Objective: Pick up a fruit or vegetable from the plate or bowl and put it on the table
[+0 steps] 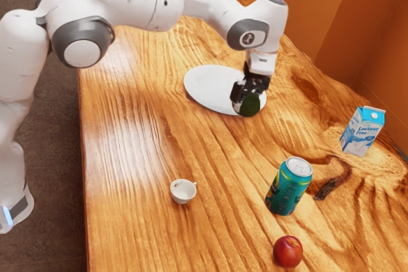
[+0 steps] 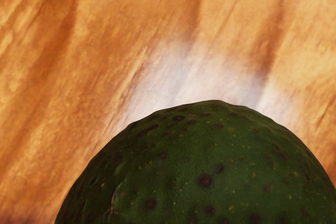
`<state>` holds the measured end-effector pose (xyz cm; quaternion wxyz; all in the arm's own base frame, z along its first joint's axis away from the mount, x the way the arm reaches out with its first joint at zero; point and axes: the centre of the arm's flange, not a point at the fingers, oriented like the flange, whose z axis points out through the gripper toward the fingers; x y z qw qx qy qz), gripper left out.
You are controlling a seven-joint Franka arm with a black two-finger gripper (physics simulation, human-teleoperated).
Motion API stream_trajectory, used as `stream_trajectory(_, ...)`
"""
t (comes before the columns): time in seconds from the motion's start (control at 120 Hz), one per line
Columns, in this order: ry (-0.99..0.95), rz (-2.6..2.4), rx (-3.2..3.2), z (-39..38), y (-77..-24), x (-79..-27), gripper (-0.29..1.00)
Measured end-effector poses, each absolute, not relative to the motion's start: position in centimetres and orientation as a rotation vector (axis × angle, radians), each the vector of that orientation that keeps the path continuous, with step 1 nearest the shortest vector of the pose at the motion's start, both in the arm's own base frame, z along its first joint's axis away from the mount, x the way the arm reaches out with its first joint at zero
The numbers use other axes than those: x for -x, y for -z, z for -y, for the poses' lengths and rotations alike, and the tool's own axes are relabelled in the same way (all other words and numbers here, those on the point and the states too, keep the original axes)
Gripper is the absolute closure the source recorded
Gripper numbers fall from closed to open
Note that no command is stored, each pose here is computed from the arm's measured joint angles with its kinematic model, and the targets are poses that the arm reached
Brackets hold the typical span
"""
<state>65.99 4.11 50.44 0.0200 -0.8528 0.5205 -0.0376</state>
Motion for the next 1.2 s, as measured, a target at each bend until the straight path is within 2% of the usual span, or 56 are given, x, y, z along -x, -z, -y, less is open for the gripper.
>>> stream_trajectory(0.2,0.088,-1.721,2.620,1.3,-48.5,-66.4,0.37)
stream_trajectory(0.3,0.071,-1.732,2.617,1.9,-48.2,-66.4,0.16)
stream_trajectory(0.45,0.042,-1.739,2.622,2.3,-47.8,-66.4,0.07)
stream_trajectory(1.2,-0.050,-1.789,2.609,4.9,-45.7,-66.4,0.05)
